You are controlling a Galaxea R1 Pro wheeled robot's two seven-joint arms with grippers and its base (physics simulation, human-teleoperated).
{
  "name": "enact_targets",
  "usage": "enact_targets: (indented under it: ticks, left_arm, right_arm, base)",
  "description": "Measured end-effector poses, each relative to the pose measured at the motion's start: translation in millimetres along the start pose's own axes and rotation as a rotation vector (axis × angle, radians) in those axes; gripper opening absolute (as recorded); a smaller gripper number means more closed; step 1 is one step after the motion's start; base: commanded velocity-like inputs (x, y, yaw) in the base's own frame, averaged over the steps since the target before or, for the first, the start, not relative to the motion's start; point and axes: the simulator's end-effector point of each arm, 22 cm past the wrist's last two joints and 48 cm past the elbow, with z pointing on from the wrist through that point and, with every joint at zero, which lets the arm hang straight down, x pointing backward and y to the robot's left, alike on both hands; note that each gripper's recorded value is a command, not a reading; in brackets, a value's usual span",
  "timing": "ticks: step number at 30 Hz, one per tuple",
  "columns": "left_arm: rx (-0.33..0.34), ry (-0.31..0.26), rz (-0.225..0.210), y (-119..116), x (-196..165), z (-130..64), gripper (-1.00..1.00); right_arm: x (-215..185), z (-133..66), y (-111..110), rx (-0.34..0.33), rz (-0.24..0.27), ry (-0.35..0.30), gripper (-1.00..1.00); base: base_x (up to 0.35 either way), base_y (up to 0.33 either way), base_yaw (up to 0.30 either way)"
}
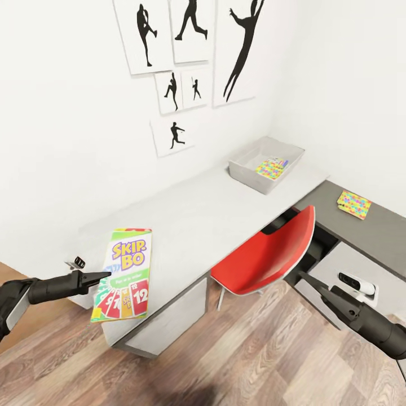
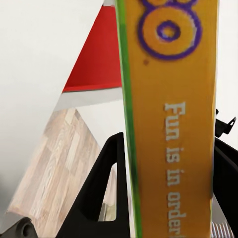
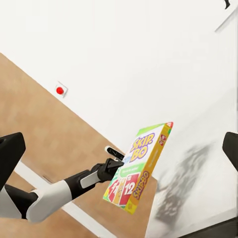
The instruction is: Put all the toys in the child's room - the three board games (two on the bed and one on the table), the two jigsaw puzzles on the table, and the tennis ball on the table - inside the toy box on the table in the child's room.
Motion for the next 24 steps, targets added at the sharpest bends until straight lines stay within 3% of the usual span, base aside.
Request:
enact_targets:
  ticks: [11,24]
  left_arm:
    - [0.002,-0.006,0.005,-5.3,1.3,-3.2,-1.00]
    - [0.008,-0.011,0.025,-15.2,-1.7,-4.4,-1.00]
  right_arm:
    - [-3.5,0.9,6.5,-0.009,-0.014,-0.003,1.00]
    - [-9.9,1.5,14.7,-0.021,-0.066,-0.020,1.00]
  base:
    - [0.000,0.000,-0.146]
    - [0.000,0.000,-0.097]
